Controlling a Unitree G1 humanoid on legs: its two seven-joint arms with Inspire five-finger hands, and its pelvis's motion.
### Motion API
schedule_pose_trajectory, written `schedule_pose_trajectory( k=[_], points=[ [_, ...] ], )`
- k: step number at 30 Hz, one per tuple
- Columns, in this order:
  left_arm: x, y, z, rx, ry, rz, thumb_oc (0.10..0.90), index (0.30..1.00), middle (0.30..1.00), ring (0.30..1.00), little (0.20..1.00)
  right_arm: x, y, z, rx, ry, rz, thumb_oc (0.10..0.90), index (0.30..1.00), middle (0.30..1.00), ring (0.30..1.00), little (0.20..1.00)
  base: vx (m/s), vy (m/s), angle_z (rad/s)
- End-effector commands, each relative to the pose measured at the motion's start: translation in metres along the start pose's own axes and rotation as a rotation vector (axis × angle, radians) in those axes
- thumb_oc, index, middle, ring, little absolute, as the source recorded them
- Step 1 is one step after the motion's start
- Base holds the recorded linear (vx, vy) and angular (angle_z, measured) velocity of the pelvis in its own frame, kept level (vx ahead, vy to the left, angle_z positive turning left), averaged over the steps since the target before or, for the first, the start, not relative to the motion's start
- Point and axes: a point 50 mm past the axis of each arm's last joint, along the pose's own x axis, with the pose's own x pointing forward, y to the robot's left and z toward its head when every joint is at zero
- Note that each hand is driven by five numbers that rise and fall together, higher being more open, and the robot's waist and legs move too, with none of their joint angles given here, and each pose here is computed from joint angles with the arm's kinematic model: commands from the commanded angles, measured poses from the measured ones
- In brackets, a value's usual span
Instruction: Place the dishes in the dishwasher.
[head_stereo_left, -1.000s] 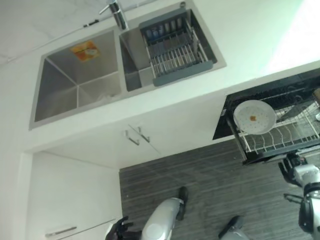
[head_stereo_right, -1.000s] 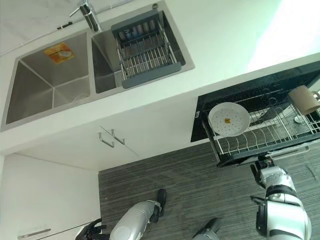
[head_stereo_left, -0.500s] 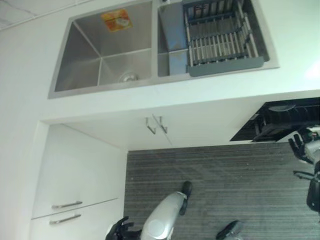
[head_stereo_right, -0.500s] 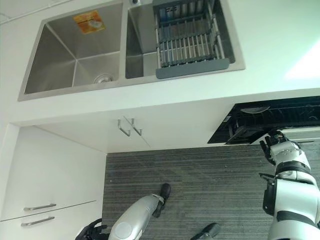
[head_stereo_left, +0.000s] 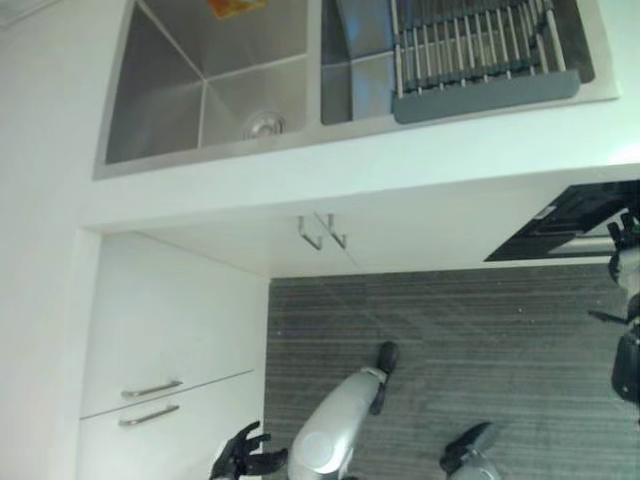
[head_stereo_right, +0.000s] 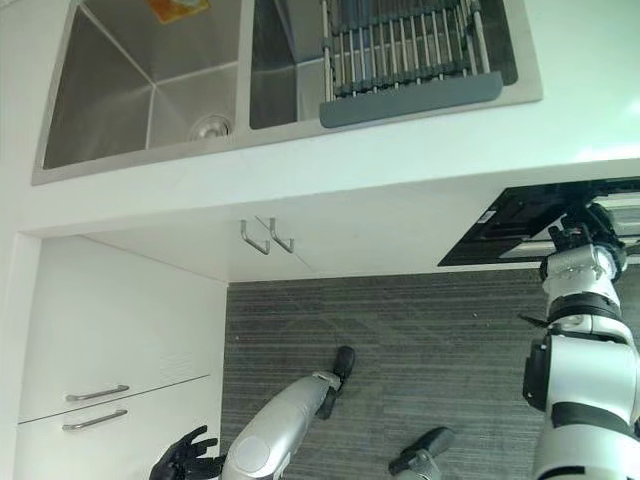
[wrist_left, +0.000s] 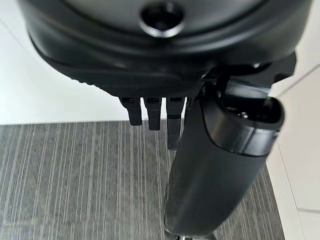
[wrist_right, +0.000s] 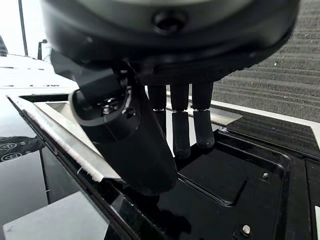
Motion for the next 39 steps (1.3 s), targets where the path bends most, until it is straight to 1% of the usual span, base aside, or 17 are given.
schedule_pose_trajectory(
  k=[1, 2, 3, 4, 5, 6, 7, 8, 9, 11, 16, 20, 23, 25, 28, 32, 39],
  points=[
    [-0.014, 0.044, -0.011, 0.067, 0.004, 0.088, 0.8, 0.9, 0.9, 0.9, 0.9, -0.059, 0.11, 0.037, -0.008, -0.27, 0.693, 0.408, 0.312, 0.312, 0.312, 0.312, -0.01, -0.174, -0.18],
    [-0.013, 0.047, -0.005, 0.046, -0.025, 0.11, 0.8, 0.9, 0.9, 0.9, 0.9, -0.059, 0.102, 0.011, -0.041, -0.191, 0.75, 0.599, 0.599, 0.599, 0.599, 0.599, -0.01, -0.134, -0.18],
    [-0.013, 0.048, -0.005, 0.046, -0.028, 0.112, 0.8, 0.9, 0.9, 0.9, 0.9, -0.058, 0.101, 0.008, -0.048, -0.184, 0.754, 0.726, 0.789, 0.789, 0.789, 0.789, -0.02, -0.145, -0.19],
    [-0.014, 0.051, -0.003, 0.03, -0.038, 0.122, 0.8, 0.9, 0.9, 0.9, 0.9, -0.06, 0.097, -0.004, -0.085, -0.153, 0.778, 0.8, 0.9, 0.9, 0.9, 0.9, -0.05, -0.137, -0.25],
    [-0.014, 0.056, 0.002, -0.013, -0.074, 0.149, 0.8, 0.9, 0.9, 0.9, 0.9, -0.066, 0.084, -0.034, -0.137, -0.08, 0.841, 0.8, 0.9, 0.9, 0.9, 0.9, -0.16, -0.119, -0.31],
    [-0.014, 0.057, 0.004, -0.021, -0.085, 0.152, 0.8, 0.9, 0.9, 0.9, 0.9, -0.068, 0.08, -0.04, -0.139, -0.063, 0.85, 0.8, 0.9, 0.9, 0.9, 0.9, -0.18, -0.15, -0.65],
    [-0.013, 0.059, 0.007, -0.048, -0.107, 0.168, 0.8, 0.9, 0.9, 0.9, 0.9, -0.076, 0.065, -0.062, -0.138, -0.01, 0.881, 0.8, 0.9, 0.9, 0.9, 0.9, -0.19, -0.22, -0.47],
    [-0.014, 0.063, 0.012, -0.095, -0.146, 0.204, 0.8, 0.9, 0.9, 0.9, 0.9, -0.094, 0.035, -0.096, -0.142, 0.043, 0.917, 0.8, 0.9, 0.9, 0.9, 0.9, -0.09, -0.242, -0.28],
    [-0.015, 0.064, 0.012, -0.097, -0.149, 0.206, 0.8, 0.9, 0.9, 0.9, 0.9, -0.096, 0.033, -0.098, -0.145, 0.044, 0.918, 0.8, 0.9, 0.9, 0.9, 0.9, -0.11, -0.274, 0.09],
    [-0.016, 0.062, 0.015, -0.15, -0.168, 0.236, 0.8, 0.9, 0.9, 0.9, 0.9, -0.118, -0.018, -0.132, -0.277, 0.056, 0.946, 0.8, 0.9, 0.9, 0.9, 0.9, -0.11, -0.214, -0.78],
    [-0.016, 0.058, 0.016, -0.172, -0.172, 0.228, 0.8, 0.9, 0.9, 0.9, 0.9, -0.133, -0.068, -0.17, -0.366, 0.199, 0.918, 0.8, 0.9, 0.9, 0.9, 0.9, -0.07, -0.115, -0.52],
    [-0.015, 0.055, 0.015, -0.17, -0.162, 0.224, 0.8, 0.9, 0.9, 0.9, 0.9, -0.135, -0.094, -0.186, -0.433, 0.256, 0.857, 0.8, 0.9, 0.9, 0.9, 0.9, -0.05, -0.06, -0.24],
    [-0.014, 0.051, 0.014, -0.176, -0.147, 0.214, 0.8, 0.9, 0.9, 0.9, 0.9, -0.133, -0.124, -0.197, -0.495, 0.309, 0.755, 0.8, 0.9, 0.9, 0.9, 0.9, -0.08, -0.029, -0.03],
    [-0.011, 0.048, 0.012, -0.185, -0.126, 0.216, 0.8, 0.9, 0.9, 0.9, 0.9, -0.132, -0.147, -0.203, -0.625, 0.314, 0.7, 0.8, 0.9, 0.9, 0.9, 0.9, -0.1, -0.009, -0.18],
    [-0.009, 0.048, 0.011, -0.168, -0.092, 0.218, 0.8, 0.9, 0.9, 0.9, 0.9, -0.125, -0.177, -0.206, -0.678, 0.365, 0.588, 0.8, 0.9, 0.9, 0.9, 0.9, -0.06, -0.03, -0.16],
    [-0.006, 0.045, 0.009, -0.143, -0.055, 0.213, 0.8, 0.9, 0.9, 0.9, 0.9, -0.123, -0.212, -0.21, -0.838, 0.411, 0.499, 0.8, 0.9, 0.9, 0.9, 0.9, -0.04, -0.033, -0.06],
    [-0.004, 0.043, 0.003, -0.165, -0.006, 0.207, 0.8, 0.9, 0.9, 0.9, 0.9, -0.125, -0.251, -0.215, -0.938, 0.527, 0.4, 0.8, 0.9, 0.9, 0.9, 0.9, -0.01, -0.006, 0.01]
  ],
)
